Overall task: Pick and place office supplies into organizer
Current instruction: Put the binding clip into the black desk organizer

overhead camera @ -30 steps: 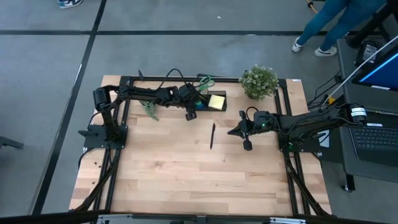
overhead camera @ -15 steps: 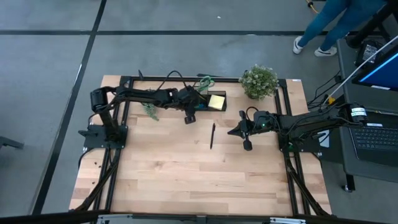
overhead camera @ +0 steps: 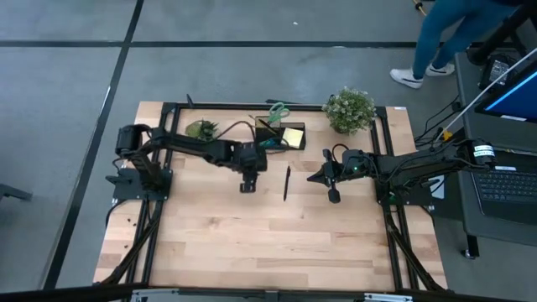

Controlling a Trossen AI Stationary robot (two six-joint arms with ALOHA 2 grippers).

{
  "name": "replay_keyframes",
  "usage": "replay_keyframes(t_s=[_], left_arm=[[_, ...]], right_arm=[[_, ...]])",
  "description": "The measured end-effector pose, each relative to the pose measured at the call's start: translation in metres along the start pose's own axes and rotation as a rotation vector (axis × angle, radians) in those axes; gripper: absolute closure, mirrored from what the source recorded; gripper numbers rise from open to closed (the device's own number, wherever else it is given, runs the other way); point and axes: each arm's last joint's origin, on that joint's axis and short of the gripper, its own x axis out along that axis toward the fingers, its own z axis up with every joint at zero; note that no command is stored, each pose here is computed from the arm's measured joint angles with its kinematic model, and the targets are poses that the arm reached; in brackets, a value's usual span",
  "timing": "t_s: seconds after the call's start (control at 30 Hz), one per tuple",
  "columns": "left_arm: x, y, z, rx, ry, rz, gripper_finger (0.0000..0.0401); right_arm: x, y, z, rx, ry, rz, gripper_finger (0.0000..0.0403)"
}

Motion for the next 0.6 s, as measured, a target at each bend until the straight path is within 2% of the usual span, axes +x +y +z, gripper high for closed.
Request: replay_keyframes(t_s=[0.2, 0.33, 0.47, 0.6], left_arm=[[-0.004, -0.033, 0.001, -0.044, -0.010, -0.033, 0.0297], [0.005, -0.052, -0.014, -0.067, -0.031, -0.006, 0.0297], [0.014, -0.065, -0.026, -0.111, -0.090, 0.033, 0.0297], [0.017, -0.072, -0.026, -0.203, -0.192, 0.000, 0.0297]], right_arm=[[0.000, 0.000, 0.000, 0.000, 0.000, 0.000, 0.0397], [0.000, 0.000, 0.000, 0.000, 0.000, 0.000, 0.0397], [0.000, 0.000, 0.000, 0.000, 0.000, 0.000, 0.0397], [0.000, 0.000, 0.000, 0.001, 0.000, 0.000, 0.0397]])
